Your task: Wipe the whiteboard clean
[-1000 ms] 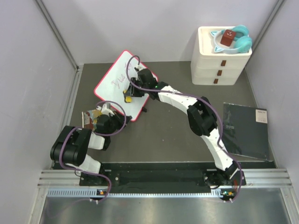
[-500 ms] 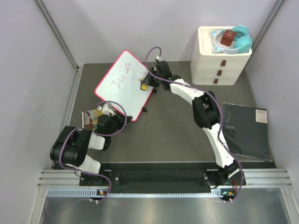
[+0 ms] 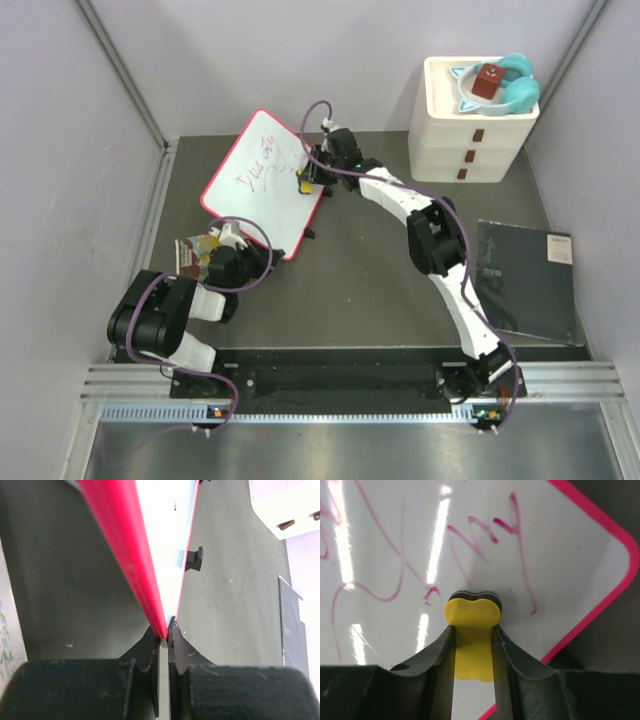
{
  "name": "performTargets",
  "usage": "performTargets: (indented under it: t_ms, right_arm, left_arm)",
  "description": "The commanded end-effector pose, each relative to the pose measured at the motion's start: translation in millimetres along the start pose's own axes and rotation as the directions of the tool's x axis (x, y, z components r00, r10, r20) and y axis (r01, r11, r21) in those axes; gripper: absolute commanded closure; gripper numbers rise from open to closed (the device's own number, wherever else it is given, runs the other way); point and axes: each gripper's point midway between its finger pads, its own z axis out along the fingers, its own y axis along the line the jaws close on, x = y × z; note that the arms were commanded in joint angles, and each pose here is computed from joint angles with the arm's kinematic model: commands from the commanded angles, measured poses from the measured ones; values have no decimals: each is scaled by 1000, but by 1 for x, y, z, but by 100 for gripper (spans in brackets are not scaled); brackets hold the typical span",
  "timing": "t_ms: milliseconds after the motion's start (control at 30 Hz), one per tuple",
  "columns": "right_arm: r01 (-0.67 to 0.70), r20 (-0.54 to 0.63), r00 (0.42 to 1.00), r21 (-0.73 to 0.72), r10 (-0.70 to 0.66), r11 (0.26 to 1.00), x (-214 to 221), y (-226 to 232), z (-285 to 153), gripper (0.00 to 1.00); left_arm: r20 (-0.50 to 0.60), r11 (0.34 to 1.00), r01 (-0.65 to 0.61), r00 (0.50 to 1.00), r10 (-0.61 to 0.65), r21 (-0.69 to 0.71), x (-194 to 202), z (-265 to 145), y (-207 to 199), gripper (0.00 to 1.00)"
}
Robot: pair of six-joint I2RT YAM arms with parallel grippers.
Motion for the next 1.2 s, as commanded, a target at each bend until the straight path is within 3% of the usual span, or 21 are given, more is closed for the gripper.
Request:
performTargets:
  t_ms: [0, 233, 367, 567, 800, 1033, 1167]
  right_arm:
    - [94, -277, 952, -138, -130, 986, 129, 91, 1, 100]
    - [79, -364, 921, -175, -139, 981, 182, 120, -17, 100]
    - [39, -417, 905, -115, -84, 993, 209, 100, -29, 100]
    - [4, -366, 931, -34, -16, 999, 231, 65, -50, 100]
    - [-34, -236, 971, 56, 46, 998, 227, 35, -57, 100]
    - [-50, -142, 988, 88, 62, 995, 168, 32, -38, 100]
    - [-100, -96, 989, 152, 115, 983, 140, 8, -30, 100]
  left_arm:
    - [-145, 996, -67, 988, 57, -63, 38, -11, 23, 100]
    - [-147, 996, -69, 987, 60, -63, 39, -11, 23, 100]
    - [-146, 996, -68, 988, 58, -64, 39, -11, 23, 100]
    - [-144, 996, -69, 988, 60, -56, 39, -12, 22, 100]
    - [-142, 996, -72, 988, 65, -46, 39, -13, 20, 100]
    - [-136, 996, -74, 988, 67, -42, 38, -15, 19, 100]
    - [-135, 996, -74, 989, 68, -39, 38, -15, 19, 100]
